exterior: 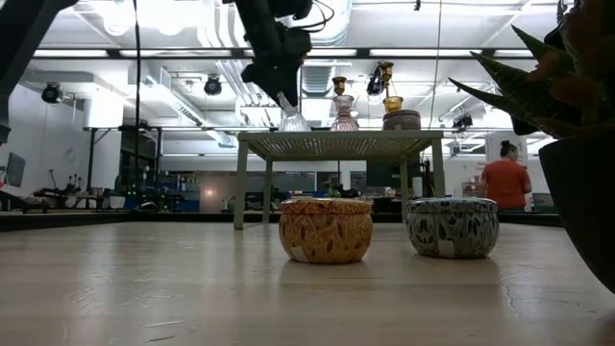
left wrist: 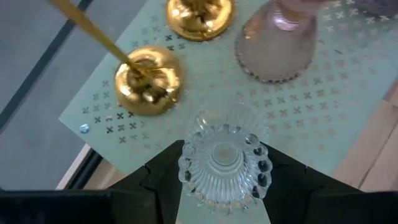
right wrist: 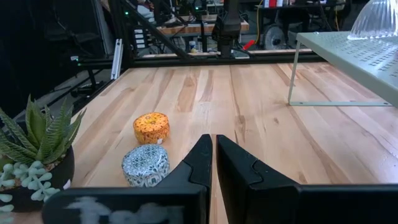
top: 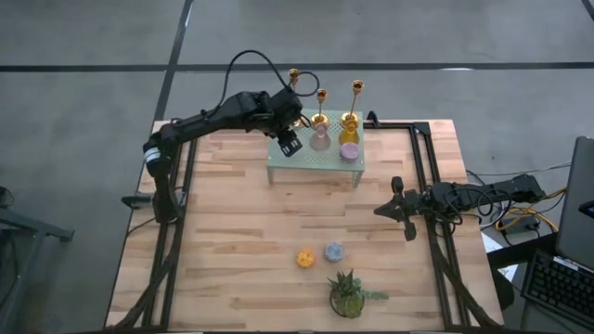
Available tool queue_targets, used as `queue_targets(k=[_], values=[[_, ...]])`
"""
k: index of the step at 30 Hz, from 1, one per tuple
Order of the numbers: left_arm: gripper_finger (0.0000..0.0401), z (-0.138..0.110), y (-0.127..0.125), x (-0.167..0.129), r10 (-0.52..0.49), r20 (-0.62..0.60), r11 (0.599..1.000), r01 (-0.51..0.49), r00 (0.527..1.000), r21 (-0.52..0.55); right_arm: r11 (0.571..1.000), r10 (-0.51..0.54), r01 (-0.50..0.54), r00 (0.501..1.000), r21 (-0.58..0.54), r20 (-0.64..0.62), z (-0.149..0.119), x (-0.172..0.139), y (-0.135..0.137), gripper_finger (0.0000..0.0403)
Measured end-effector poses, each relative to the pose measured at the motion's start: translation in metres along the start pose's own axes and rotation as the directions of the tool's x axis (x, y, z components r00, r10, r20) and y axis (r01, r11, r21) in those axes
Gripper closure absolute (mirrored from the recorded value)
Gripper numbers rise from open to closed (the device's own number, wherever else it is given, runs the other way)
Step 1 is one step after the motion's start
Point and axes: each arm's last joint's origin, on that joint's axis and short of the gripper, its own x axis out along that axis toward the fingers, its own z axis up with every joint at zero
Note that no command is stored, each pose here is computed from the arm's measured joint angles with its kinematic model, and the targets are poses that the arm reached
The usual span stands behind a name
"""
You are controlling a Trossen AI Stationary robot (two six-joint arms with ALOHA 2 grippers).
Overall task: Pick & Place candle stick holders
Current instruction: Put the transparent candle holder on the shelf
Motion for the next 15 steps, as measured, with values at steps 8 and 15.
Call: queue_targets(k=[8, 15], values=[[0.0216, 0.0037, 0.0035, 0.0031, 0.112, 0.042, 0.993, -0.111, 0.993, -0.031, 1.000, 0.000, 0.000, 1.000, 0.000, 0.000, 0.0000, 0.0000, 0.0000, 0.0385], [0.0215, 0.0060, 0.0030, 0.0030, 0.107, 0.066, 0.993, -0.103, 0.992, -0.060, 1.000, 0.000, 0.000, 1.000, 0.000, 0.000, 0.0000, 0.0000, 0.0000, 0.0385]])
